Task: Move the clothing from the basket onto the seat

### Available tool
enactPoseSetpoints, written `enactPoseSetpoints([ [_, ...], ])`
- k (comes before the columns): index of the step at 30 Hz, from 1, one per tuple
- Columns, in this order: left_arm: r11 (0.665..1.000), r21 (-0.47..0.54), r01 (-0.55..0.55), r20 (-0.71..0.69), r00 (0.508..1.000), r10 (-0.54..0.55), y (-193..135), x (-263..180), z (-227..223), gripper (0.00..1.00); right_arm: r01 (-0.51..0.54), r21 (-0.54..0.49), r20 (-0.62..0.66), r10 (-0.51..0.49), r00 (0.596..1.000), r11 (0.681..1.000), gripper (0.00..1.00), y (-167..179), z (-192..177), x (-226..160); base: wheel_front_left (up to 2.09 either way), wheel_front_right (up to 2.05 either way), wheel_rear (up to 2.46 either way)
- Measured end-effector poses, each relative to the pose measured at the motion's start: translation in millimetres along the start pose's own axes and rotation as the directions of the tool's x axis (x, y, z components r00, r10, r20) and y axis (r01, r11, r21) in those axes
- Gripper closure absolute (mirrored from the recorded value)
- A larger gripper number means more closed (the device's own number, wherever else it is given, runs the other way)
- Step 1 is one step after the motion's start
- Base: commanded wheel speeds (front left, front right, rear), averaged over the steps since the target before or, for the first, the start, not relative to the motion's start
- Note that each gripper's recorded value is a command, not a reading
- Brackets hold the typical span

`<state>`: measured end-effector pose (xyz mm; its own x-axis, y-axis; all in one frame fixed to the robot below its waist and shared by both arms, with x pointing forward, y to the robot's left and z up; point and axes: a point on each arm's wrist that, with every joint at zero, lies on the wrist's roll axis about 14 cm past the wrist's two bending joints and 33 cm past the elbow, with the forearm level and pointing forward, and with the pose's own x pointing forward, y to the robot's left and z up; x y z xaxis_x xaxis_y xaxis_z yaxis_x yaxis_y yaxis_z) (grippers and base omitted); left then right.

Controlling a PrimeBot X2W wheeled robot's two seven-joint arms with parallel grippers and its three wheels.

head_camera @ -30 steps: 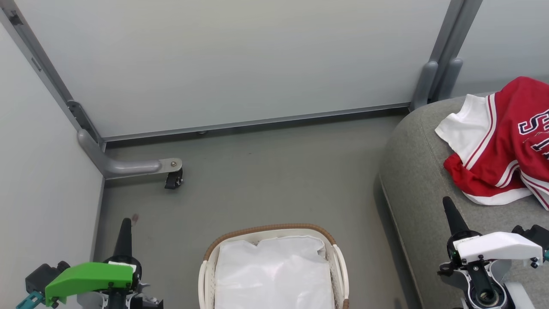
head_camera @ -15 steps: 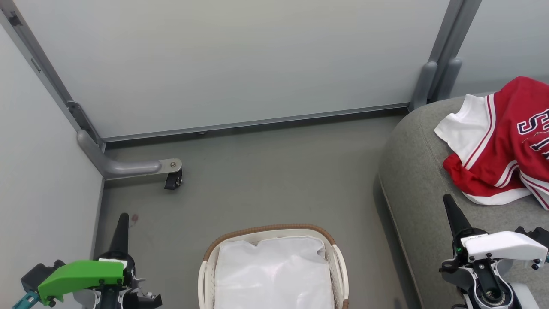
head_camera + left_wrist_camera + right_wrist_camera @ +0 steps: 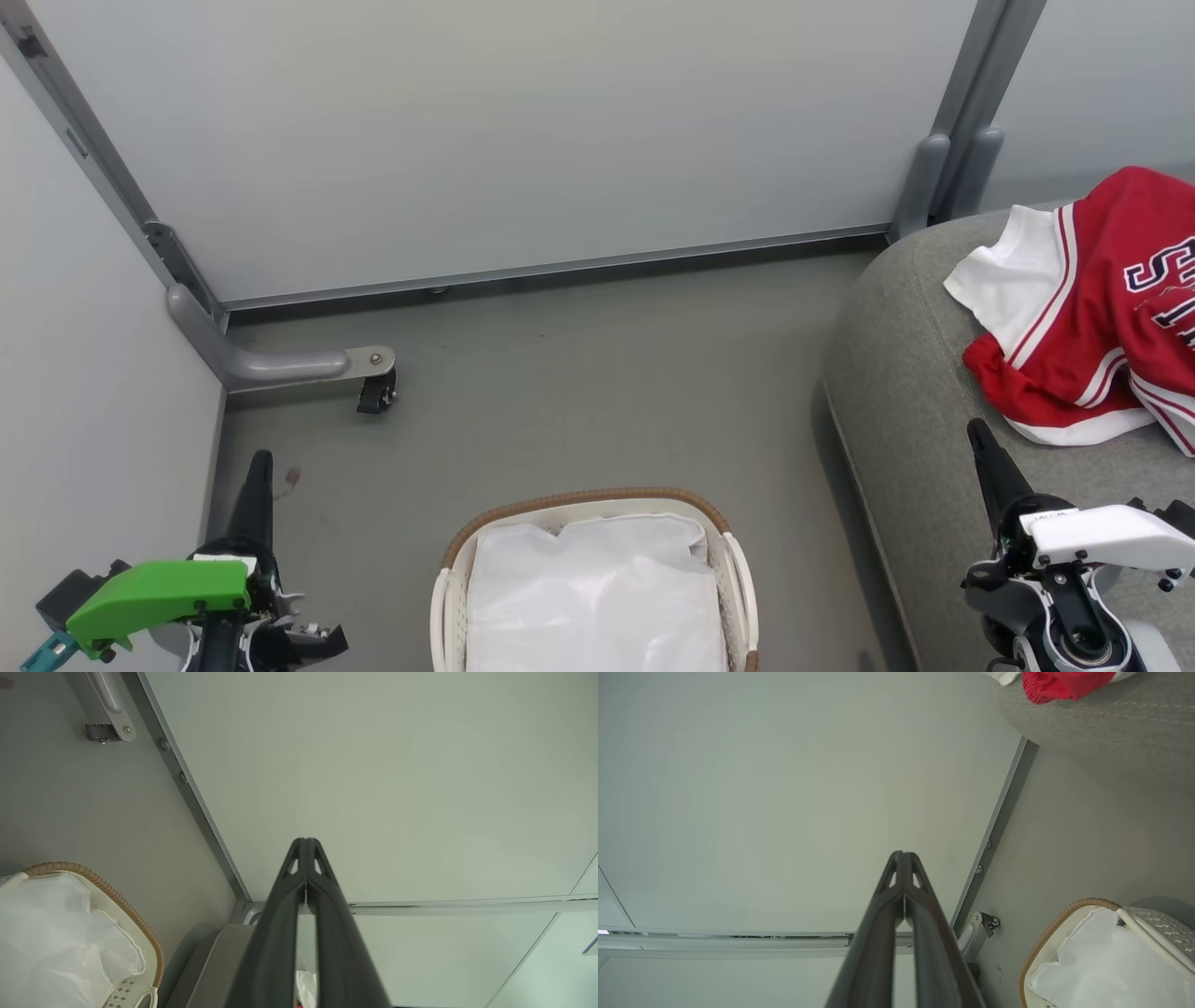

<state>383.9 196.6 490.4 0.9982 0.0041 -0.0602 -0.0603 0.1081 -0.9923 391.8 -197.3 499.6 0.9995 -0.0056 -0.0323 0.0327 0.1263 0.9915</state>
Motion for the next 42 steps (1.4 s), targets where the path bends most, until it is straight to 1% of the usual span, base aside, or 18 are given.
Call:
enactPoseSetpoints([
  [20, 0.992, -0.114, 0.045, 0.002, 0.999, -0.045, -12, 2, 4, 1.00, -0.033, 0.132, -0.003, 0.034, 0.999, 0.991, 1.00, 8, 2, -2, 0.00, 0.00, 0.00],
  [42, 0.992, -0.114, 0.049, 0.002, 0.999, -0.049, -13, 3, 4, 1.00, -0.034, 0.132, -0.003, 0.034, 0.999, 0.991, 1.00, 8, 2, -2, 0.00, 0.00, 0.00],
])
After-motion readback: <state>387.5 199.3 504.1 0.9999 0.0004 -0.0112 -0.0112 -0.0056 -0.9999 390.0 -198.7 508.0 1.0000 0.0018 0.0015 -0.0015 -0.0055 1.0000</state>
